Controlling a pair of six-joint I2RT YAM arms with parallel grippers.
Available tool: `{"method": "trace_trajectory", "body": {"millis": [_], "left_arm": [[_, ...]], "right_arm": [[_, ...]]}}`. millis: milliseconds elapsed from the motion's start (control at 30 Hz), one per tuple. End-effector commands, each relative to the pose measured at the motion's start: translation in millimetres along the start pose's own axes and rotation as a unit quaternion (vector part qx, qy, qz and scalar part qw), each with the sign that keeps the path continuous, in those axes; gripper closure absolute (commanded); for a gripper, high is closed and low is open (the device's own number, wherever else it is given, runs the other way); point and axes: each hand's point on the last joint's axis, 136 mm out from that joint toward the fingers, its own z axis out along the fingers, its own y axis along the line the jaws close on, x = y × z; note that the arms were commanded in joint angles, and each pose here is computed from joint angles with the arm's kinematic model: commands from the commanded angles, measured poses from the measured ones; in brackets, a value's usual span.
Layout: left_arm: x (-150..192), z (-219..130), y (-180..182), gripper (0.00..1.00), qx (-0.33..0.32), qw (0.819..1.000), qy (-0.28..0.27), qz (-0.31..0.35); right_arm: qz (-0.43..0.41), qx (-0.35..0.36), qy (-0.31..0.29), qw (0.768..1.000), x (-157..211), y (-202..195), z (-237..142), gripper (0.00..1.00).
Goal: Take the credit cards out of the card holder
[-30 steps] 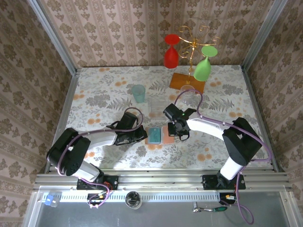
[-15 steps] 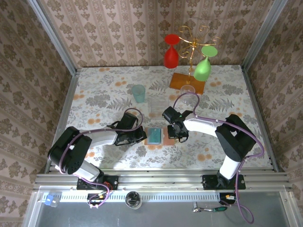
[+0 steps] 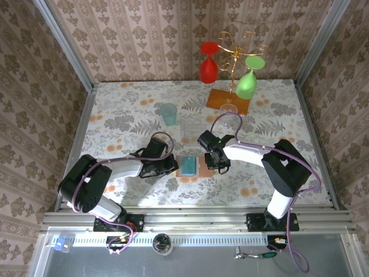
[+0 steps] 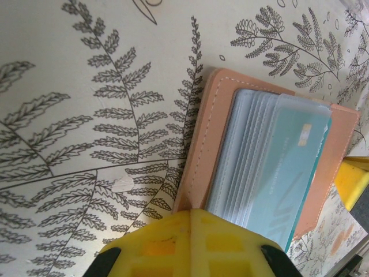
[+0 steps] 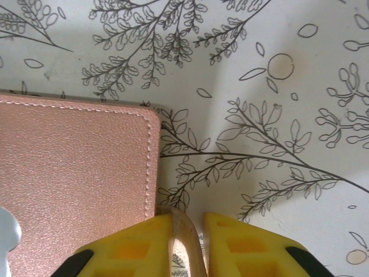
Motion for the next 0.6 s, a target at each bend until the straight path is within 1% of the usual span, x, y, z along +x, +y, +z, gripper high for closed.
{"method": "trace_trajectory", "body": {"millis": [0,133,233,433,567], "left_arm": [[12.3,-0.6,40.3,1.0,-0.069,0.997,0.011,-0.028],[12.8,-1.5,41.5,1.0,-0.072,0.997,0.01,-0.029],[13.3,-1.6,42.0,1.0,-0.072,0.997,0.011,-0.03],[12.3,-3.3,42.1,1.0,-0.072,0.997,0.006,-0.032],[12.4,-3.1,41.1,1.0,-0.07,0.997,0.006,-0.032]], "right_arm": [[-0.001,0.064,0.003,0.998,3.6,-33.3,-2.4,0.76],[0.01,0.075,0.003,0.997,3.1,-44.4,-4.5,0.68],[0.016,0.08,0.005,0.997,3.4,-51.3,-4.8,0.65],[0.024,0.088,0.02,0.996,8.2,-61.8,-0.8,0.63],[0.025,0.083,0.03,0.996,12.0,-60.5,5.4,0.63]]}}
